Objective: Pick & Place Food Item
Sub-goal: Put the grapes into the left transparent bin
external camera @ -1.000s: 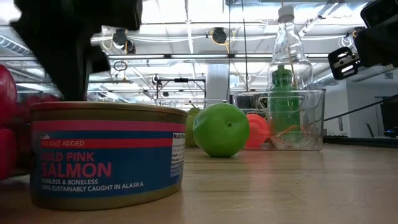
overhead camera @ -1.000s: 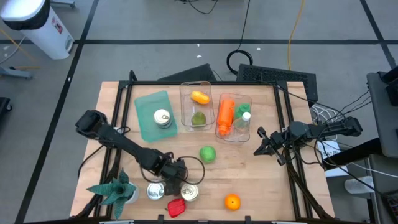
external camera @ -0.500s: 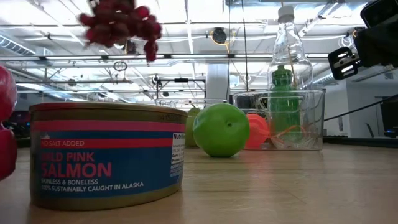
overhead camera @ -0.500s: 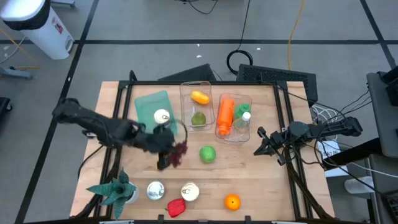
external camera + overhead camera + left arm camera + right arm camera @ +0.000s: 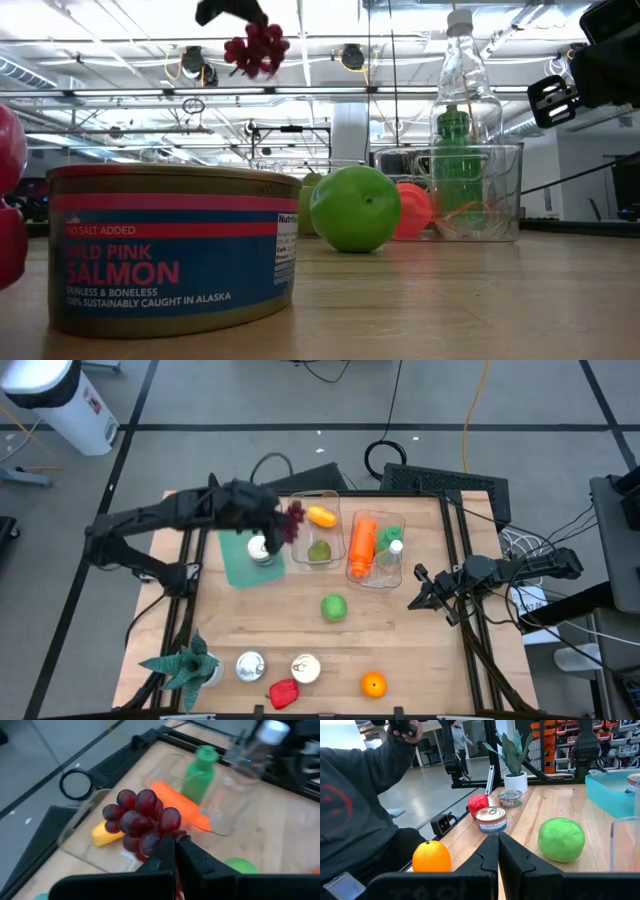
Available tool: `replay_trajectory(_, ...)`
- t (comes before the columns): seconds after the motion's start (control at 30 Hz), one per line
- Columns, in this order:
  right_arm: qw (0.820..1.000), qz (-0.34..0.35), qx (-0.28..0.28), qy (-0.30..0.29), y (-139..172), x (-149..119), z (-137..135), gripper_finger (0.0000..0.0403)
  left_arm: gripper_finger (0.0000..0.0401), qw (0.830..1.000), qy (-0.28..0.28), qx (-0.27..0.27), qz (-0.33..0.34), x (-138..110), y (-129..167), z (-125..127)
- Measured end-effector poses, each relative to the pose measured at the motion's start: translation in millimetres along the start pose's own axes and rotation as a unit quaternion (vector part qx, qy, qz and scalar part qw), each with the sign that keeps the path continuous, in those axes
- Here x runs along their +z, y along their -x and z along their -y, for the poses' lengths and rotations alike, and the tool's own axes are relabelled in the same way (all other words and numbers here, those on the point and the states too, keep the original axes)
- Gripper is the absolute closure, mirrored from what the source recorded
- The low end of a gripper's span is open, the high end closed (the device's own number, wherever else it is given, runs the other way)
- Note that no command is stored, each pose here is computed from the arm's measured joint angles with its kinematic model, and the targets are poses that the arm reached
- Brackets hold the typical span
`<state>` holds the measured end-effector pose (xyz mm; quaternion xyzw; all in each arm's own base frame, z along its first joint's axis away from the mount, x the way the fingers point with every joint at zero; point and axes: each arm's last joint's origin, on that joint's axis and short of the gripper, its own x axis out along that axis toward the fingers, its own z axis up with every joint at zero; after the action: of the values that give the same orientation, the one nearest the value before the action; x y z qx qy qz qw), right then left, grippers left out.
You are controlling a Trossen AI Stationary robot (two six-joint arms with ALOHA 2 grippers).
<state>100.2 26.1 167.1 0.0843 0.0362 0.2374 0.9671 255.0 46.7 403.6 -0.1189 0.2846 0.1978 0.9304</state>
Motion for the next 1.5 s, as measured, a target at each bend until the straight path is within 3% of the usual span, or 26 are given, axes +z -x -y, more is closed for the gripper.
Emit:
replay_trajectory(0.4, 1.000, 0.000, -0.001, 0.004, 0.0, 0.1, 0.1, 0.0402, 0.0399, 0.991, 0.026, 0.049, -0.122, -7.4, -85.6, -50.1)
replay_trajectory(0.63, 1.000, 0.001, -0.002, 0.004, 0.0, 0.1, 0.1, 0.0401, 0.0398, 0.975, 0.030, 0.065, -0.211, -28.2, -137.8, -64.9)
replay_trajectory(0.97, 1.000, 0.001, -0.002, 0.004, 0.0, 0.1, 0.1, 0.0402, 0.0398, 0.964, 0.044, 0.055, -0.257, -52.5, -197.9, -74.1)
replay_trajectory(1.23, 1.000, 0.000, -0.002, 0.006, 0.0, 0.1, 0.1, 0.0402, 0.0398, 0.950, 0.063, 0.070, -0.297, -71.6, -224.6, -84.3)
replay_trajectory(1.5, 1.000, 0.000, -0.002, 0.006, 0.0, 0.1, 0.1, 0.0401, 0.0370, 0.949, 0.054, 0.049, -0.307, -74.5, -227.2, -82.1)
